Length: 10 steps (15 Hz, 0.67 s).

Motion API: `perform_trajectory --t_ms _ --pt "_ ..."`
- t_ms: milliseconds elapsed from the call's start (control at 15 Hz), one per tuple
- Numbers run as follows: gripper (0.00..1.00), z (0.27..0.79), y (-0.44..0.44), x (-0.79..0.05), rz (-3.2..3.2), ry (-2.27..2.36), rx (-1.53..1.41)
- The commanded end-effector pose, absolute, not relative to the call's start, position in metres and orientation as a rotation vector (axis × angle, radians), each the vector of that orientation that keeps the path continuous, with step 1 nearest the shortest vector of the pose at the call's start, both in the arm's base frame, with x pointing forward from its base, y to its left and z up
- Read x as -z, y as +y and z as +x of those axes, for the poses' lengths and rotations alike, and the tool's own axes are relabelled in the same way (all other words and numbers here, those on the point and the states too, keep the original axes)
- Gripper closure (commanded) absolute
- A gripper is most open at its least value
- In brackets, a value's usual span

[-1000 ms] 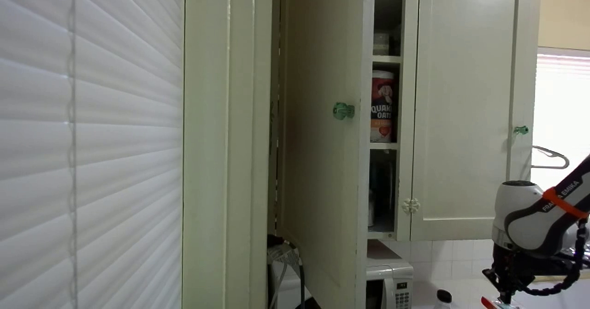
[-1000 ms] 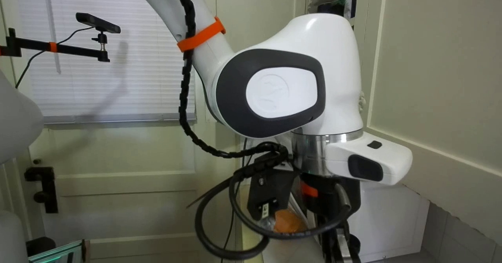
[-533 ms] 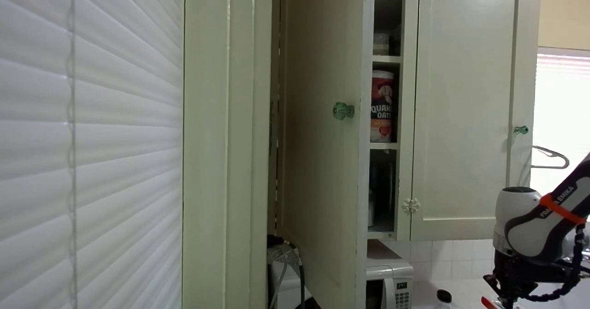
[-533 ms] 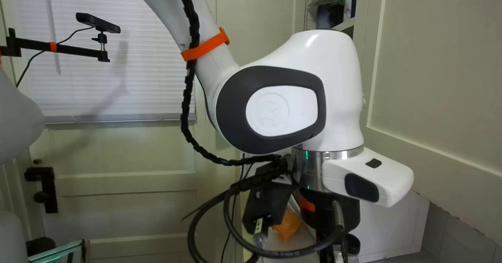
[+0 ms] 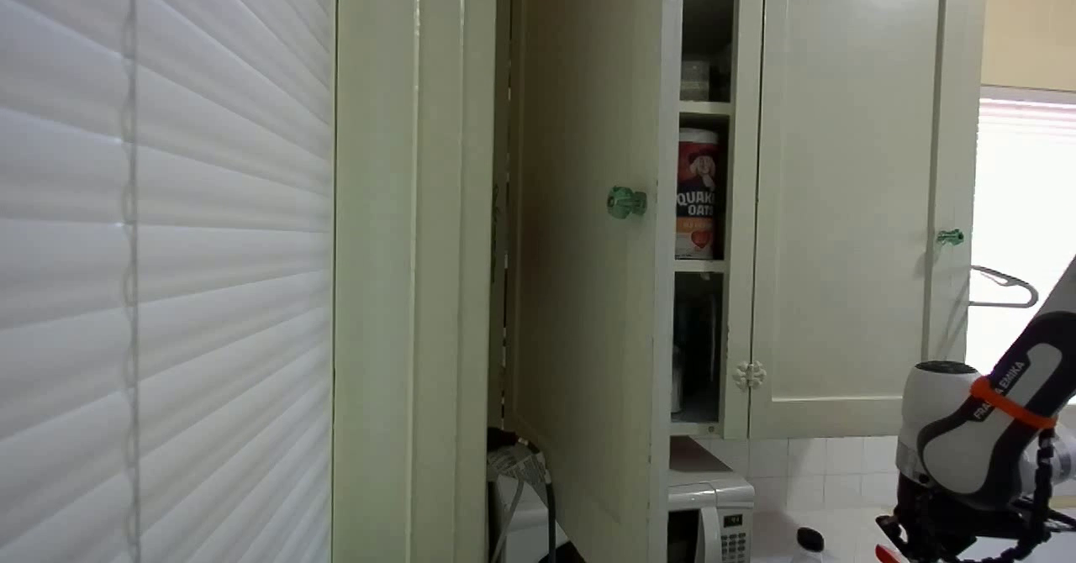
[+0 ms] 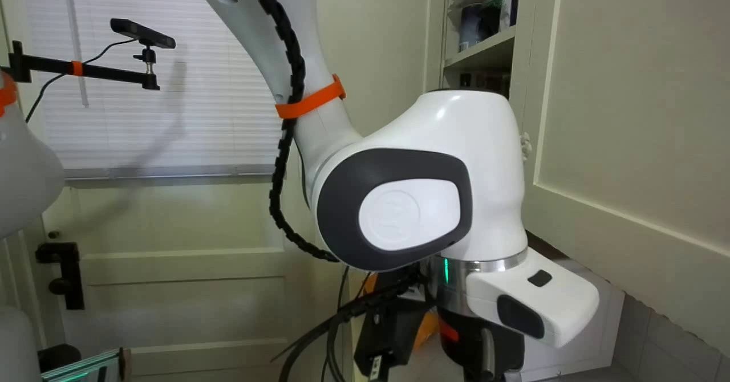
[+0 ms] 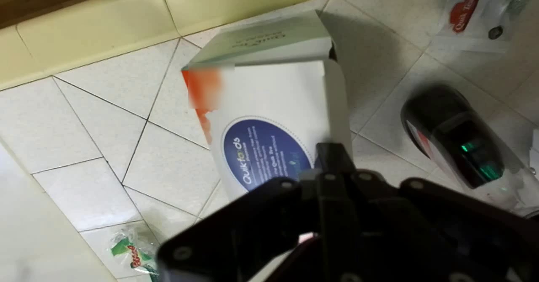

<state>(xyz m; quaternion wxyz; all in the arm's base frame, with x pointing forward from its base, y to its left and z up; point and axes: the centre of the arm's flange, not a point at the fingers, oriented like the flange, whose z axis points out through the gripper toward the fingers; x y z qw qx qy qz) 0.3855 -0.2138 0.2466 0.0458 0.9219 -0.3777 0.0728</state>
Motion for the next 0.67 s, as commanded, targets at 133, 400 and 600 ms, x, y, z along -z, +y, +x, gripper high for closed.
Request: perform_trajectory --t_ms 133,400,600 --pt "1.00 0.389 -0.208 -0.231 2.818 -1.170 -0.239" --pt "1.00 0.393 -0.202 -0.230 2.828 -1.157 -0.250" --pt "1.00 0.395 -0.200 -0.229 2.830 -1.141 -0.242"
